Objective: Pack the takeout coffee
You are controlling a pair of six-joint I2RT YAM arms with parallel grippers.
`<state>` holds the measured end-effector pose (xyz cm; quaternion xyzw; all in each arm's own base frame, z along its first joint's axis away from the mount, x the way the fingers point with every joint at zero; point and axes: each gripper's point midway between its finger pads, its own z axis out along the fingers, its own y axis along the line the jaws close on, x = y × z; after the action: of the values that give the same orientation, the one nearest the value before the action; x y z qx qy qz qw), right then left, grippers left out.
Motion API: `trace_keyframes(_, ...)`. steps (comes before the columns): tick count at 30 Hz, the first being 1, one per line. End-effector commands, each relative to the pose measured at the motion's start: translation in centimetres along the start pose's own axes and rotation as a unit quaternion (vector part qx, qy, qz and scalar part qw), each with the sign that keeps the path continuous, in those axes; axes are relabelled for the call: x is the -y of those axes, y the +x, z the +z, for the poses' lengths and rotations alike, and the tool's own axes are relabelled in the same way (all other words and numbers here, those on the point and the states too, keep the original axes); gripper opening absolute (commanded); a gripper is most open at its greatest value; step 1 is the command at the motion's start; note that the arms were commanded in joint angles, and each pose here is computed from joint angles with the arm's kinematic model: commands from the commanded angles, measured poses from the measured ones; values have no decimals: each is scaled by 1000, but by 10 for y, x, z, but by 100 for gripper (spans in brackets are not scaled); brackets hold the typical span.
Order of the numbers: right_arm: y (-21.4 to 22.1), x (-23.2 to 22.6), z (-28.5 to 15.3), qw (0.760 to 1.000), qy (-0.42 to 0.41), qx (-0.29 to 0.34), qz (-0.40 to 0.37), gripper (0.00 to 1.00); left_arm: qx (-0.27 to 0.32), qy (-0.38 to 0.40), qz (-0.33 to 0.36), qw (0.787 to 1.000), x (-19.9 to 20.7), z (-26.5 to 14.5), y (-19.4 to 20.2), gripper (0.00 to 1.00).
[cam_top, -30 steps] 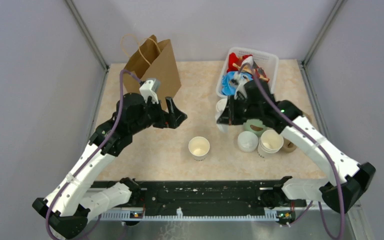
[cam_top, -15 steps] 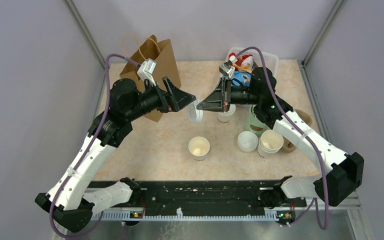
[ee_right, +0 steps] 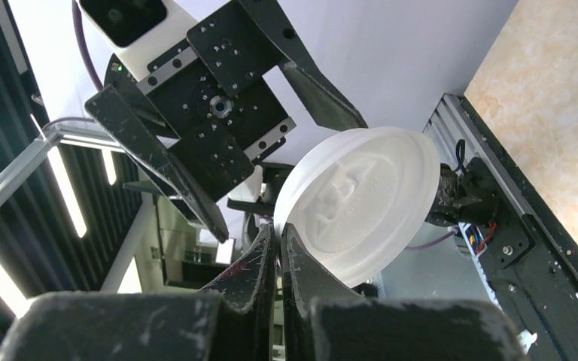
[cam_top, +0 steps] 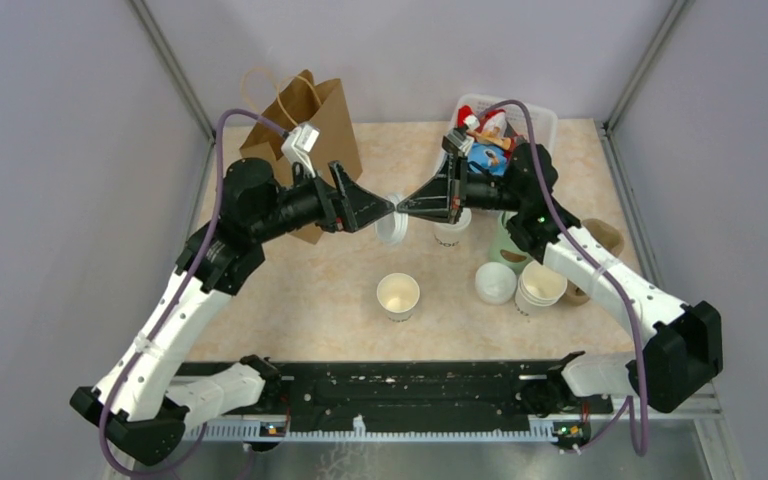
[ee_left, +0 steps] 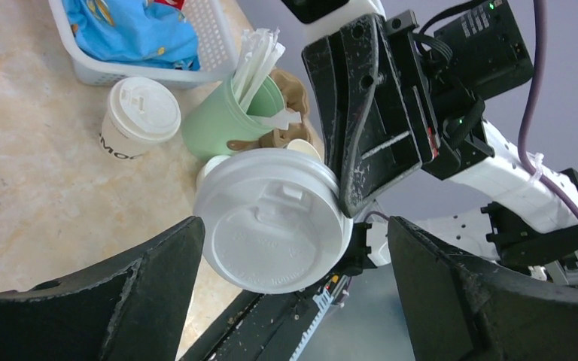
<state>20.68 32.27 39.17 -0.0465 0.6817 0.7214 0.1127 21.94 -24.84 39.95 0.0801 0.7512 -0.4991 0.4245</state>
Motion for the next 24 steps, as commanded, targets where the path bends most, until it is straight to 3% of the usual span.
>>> trace_keyframes(1, -4, -10, -4, 1000, -12, 11, -15, 0, -35, 33, 18, 999, 5, 4, 12, 98)
trace_keyframes(5, -4, -10, -4, 1000, -10, 14, -14, 0, -53, 56, 22, 997, 9, 8, 18, 97)
trace_keyframes(15, -6, -10, -4, 1000, -11, 18, -15, 0, -73, 46, 31, 996, 2, 12, 24, 82)
trace_keyframes(17, -6, -10, -3, 1000, -11, 18, -15, 0, -70, 36, 32, 996, -1, 11, 22, 83)
trace_keyframes(20, -5, -9, -4, 1000, -9, 18, -14, 0, -58, 17, 42, 997, -5, 7, 17, 93)
trace_keyframes(24, -4, -8, -5, 1000, -10, 18, -13, 0, -47, 2, 54, 997, -7, 4, 12, 94)
